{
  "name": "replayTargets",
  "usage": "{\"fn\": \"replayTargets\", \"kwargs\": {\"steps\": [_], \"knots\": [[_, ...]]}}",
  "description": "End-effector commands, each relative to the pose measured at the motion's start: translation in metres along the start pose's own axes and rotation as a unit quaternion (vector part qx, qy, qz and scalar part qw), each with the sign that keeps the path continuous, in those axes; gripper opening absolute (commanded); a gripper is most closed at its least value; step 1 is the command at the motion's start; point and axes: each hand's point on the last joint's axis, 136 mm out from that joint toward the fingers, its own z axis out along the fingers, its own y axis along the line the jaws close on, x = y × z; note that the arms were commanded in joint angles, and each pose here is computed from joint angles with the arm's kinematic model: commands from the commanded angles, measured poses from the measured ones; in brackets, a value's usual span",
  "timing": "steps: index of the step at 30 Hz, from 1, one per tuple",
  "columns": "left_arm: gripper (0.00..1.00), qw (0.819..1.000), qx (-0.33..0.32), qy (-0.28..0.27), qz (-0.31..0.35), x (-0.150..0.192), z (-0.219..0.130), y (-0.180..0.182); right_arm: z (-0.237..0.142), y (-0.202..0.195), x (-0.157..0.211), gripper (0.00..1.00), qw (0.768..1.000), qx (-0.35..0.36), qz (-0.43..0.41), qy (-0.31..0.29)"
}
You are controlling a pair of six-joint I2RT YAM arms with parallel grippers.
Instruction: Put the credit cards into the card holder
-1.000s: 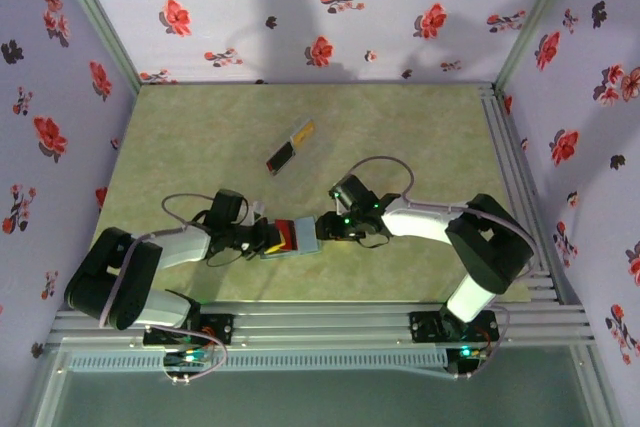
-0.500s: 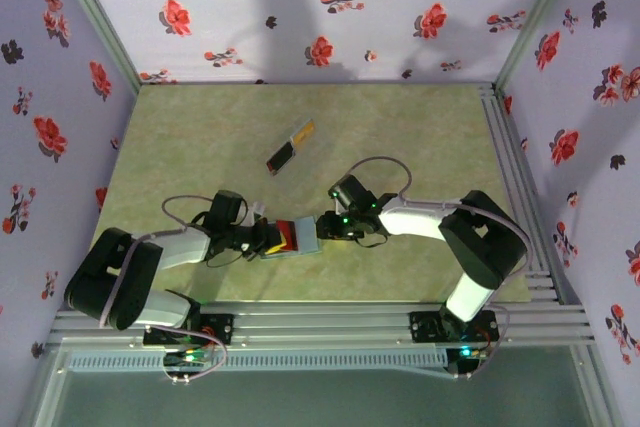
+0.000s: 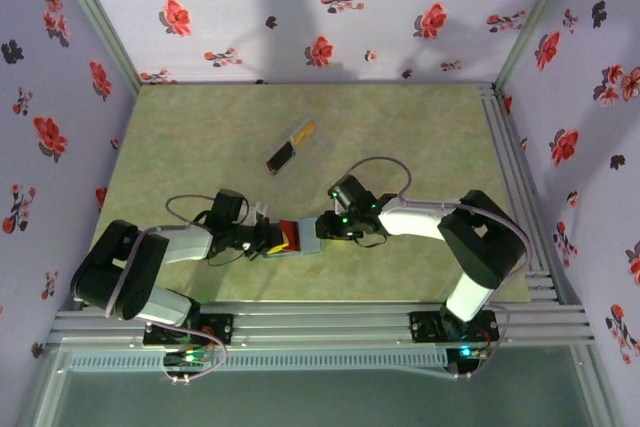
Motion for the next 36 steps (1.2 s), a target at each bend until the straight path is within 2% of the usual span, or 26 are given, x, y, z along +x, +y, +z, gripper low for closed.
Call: {"fn": "replayTargets", "kwargs": {"steps": [1, 5, 12, 17, 27, 30, 32, 36], "knots": [[0.00, 1.000, 0.013, 0.007, 0.020, -0.003, 0.000, -0.005, 0.008, 0.007, 0.004, 0.38, 1.000, -0.019, -0.012, 0.003], [0.00, 0.999, 0.023, 0.021, 0.012, 0.001, -0.001, -0.010, 0.008, 0.007, 0.004, 0.37, 1.000, -0.019, -0.012, 0.002], [0.00, 0.999, 0.036, 0.023, 0.014, 0.000, -0.008, -0.022, 0.009, 0.007, 0.003, 0.28, 1.000, -0.022, -0.018, -0.002], [0.00, 0.998, 0.063, 0.018, 0.016, -0.001, -0.010, -0.034, 0.009, 0.009, 0.002, 0.27, 0.999, -0.026, -0.022, -0.004], [0.00, 0.999, 0.034, 0.022, 0.002, -0.001, -0.006, -0.014, 0.006, 0.009, 0.001, 0.28, 0.999, -0.029, -0.022, -0.010], [0.15, 0.999, 0.019, 0.032, 0.001, -0.001, -0.003, -0.009, 0.005, 0.007, 0.002, 0.28, 0.999, -0.022, -0.025, -0.011], [0.17, 0.999, 0.002, 0.040, 0.003, 0.002, -0.005, -0.007, 0.004, 0.005, 0.002, 0.29, 0.999, -0.017, -0.024, -0.013], [0.31, 0.999, -0.038, 0.033, 0.019, 0.001, -0.014, -0.005, -0.003, -0.003, -0.002, 0.32, 0.999, 0.008, -0.026, -0.029]]}}
